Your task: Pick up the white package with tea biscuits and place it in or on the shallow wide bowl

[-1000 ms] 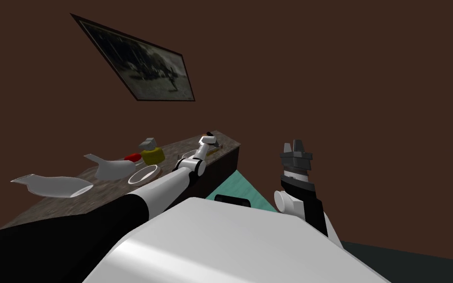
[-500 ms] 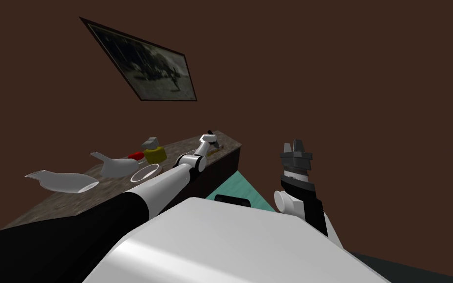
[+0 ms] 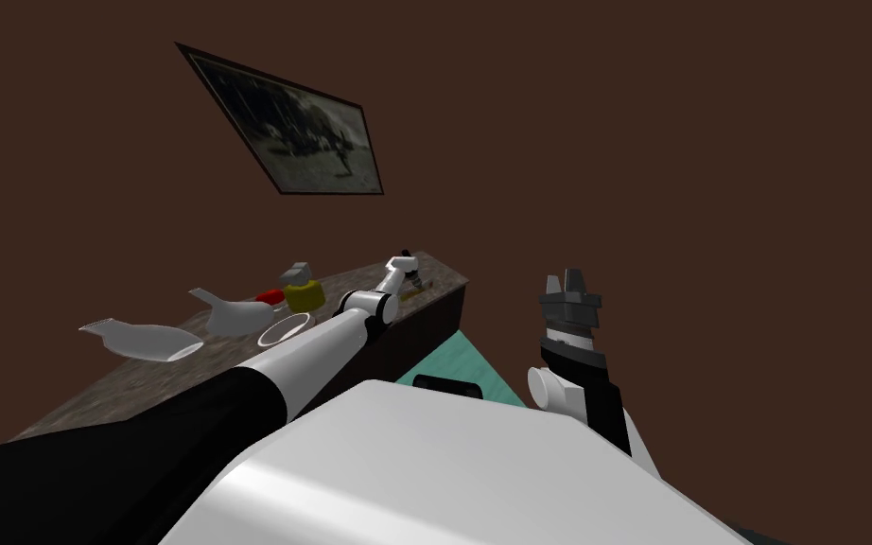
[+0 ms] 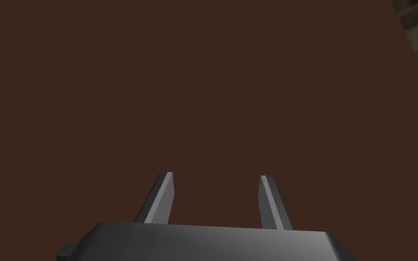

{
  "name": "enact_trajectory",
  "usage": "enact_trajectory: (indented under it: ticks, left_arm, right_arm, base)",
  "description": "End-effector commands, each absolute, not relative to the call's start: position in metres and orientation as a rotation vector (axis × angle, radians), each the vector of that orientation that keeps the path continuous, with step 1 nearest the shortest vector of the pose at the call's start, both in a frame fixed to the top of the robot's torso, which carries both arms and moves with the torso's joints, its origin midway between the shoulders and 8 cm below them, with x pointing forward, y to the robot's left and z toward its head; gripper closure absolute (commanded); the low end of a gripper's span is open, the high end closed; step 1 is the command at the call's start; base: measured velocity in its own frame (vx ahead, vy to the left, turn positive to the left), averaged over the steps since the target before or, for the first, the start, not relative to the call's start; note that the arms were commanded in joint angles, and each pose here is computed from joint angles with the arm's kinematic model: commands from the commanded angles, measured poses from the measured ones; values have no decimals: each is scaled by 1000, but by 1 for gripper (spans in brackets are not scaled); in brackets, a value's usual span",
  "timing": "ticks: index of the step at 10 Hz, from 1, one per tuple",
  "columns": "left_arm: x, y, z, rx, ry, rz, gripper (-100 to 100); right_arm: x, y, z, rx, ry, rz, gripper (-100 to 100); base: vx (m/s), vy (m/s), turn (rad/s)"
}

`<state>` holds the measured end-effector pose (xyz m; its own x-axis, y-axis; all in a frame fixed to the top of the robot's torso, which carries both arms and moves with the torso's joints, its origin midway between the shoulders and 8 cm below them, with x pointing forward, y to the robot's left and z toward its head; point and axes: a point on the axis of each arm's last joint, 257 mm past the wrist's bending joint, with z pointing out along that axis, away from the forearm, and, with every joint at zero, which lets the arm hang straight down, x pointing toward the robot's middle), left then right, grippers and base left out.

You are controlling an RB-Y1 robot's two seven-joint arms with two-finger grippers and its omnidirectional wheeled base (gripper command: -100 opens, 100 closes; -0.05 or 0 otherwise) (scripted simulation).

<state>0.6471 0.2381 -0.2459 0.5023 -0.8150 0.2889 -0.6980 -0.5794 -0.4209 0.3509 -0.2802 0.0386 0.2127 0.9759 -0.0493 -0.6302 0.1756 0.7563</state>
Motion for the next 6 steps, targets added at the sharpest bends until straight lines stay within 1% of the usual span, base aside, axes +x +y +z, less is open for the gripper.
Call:
enact_trajectory:
  ticks: [1,2,5,6]
  left_arm:
    - [640,237,-244,-2538,1290,-623,-100]
    - [635,236,-242,-2566,1291,-583,-100]
    - [617,237,-248,-2630,1296,-478,-100]
    - [617,237,-248,-2630,1296,-478,-100]
  right_arm:
    - [351,-280,39,687,617,1245,0]
    - [351,-280,39,687,617,1245,0]
    - [351,-280,39,687,617,1245,0]
    - [351,-280,39,687,617,1245,0]
  base:
    - [30,-12,78]
    - [39,-17,131]
    - [25,-17,60]
    - [20,-11,37]
